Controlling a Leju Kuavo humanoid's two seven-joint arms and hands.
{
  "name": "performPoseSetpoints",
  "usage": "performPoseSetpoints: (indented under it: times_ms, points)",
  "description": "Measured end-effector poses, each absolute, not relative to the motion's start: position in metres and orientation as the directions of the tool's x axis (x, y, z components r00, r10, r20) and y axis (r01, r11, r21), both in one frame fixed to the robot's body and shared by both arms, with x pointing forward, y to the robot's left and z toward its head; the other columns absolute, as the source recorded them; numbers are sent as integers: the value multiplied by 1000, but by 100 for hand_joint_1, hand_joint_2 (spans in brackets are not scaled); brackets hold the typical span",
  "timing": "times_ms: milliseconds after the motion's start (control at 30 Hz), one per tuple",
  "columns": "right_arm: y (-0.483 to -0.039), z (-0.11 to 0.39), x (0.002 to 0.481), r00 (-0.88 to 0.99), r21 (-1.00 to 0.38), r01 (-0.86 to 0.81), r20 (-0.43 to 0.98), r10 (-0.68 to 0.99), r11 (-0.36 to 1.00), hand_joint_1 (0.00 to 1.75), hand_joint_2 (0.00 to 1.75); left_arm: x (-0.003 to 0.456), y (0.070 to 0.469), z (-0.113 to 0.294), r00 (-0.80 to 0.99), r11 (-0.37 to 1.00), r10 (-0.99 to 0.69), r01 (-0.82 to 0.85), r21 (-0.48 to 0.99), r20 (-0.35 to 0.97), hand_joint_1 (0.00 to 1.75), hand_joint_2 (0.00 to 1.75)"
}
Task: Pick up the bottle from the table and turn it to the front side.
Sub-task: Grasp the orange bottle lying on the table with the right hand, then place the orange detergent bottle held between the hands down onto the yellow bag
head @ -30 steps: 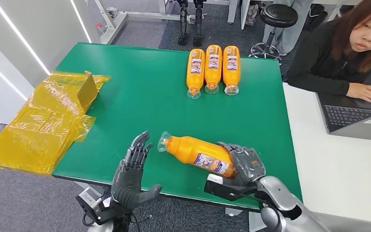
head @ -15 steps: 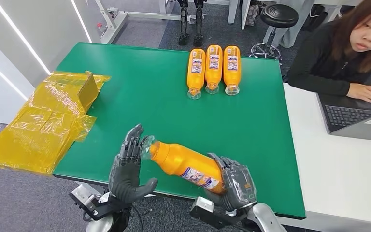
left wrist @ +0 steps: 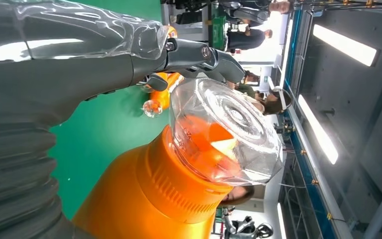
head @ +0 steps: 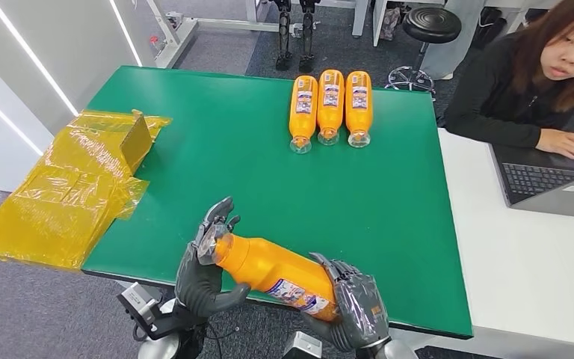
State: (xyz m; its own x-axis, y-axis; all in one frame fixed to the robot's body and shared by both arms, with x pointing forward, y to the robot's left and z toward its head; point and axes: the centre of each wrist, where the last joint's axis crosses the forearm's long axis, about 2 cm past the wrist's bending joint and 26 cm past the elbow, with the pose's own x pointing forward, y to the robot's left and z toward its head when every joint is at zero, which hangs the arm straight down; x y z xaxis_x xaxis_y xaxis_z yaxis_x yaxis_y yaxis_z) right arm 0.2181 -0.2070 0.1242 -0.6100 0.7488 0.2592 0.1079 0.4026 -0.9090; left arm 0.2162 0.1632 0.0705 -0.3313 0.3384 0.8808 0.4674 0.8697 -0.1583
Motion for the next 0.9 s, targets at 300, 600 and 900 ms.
performPoseSetpoints:
  times_ms: [300, 600, 900]
  points:
    - [-193, 129, 213, -592, -908, 107, 269, 760, 405, 175, 175, 219, 154, 73, -257, 802, 469, 524, -286, 845, 175, 175]
    - [-186, 136, 214, -582, -898, 122, 280, 763, 422, 175, 175, 218, 144, 78, -153, 692, 608, 585, -424, 779, 175, 175]
    - [-187, 134, 211, -588, -895, 121, 283, 757, 429, 175, 175, 223, 142, 84, -108, 620, 681, 612, -492, 724, 175, 175]
